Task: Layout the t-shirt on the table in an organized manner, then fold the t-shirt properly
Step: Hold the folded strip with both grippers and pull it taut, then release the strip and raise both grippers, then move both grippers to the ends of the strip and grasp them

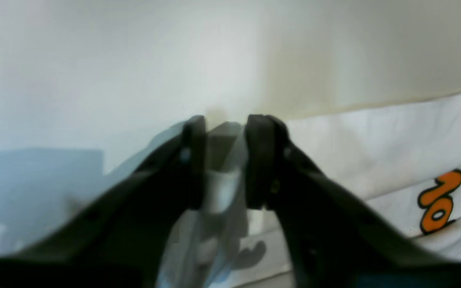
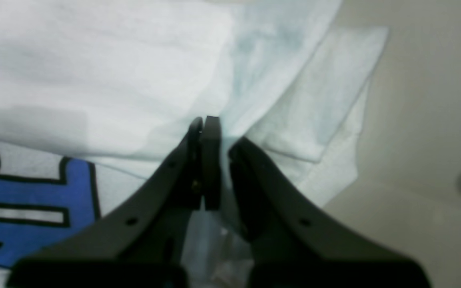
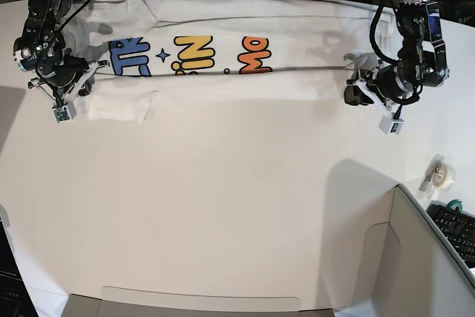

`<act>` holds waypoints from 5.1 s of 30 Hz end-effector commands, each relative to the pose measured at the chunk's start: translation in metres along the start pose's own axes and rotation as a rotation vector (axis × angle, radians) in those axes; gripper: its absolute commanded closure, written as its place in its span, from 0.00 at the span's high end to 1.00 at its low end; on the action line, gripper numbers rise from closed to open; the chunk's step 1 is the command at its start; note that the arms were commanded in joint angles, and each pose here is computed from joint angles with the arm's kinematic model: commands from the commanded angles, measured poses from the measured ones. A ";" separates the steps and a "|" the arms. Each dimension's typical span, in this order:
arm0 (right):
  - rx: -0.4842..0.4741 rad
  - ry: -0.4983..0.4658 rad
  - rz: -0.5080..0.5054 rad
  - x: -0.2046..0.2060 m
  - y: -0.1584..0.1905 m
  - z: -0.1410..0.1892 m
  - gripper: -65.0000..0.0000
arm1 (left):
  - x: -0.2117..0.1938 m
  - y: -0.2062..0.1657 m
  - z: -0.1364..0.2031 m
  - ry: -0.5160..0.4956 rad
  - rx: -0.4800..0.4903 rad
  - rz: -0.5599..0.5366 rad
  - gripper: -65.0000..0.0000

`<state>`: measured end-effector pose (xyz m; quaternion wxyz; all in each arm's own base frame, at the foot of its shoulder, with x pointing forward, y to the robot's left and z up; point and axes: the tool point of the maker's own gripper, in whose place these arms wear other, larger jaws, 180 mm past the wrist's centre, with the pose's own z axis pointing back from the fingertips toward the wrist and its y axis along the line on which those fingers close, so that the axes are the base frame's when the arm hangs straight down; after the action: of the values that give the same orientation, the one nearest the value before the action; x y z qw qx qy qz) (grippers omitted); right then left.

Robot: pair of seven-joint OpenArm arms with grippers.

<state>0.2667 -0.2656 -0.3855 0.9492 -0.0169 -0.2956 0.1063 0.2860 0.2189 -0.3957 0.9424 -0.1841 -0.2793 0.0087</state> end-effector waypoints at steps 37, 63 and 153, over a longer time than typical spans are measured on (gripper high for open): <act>-0.068 0.025 0.026 -0.002 -0.010 0.001 0.00 | -0.033 -0.024 0.068 0.031 0.046 -0.279 0.00; -0.069 0.018 0.028 0.000 -0.010 0.002 0.00 | -0.056 -0.014 0.073 0.125 0.073 -0.254 0.34; -0.145 -0.045 0.136 0.037 0.009 0.059 0.00 | -0.020 0.039 0.116 -0.079 0.239 -0.053 0.35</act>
<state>0.2573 -0.2484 -0.3256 0.9351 -0.0928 -0.3101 0.1443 0.2053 0.2900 -0.3392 0.9498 -0.0668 -0.3039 0.0325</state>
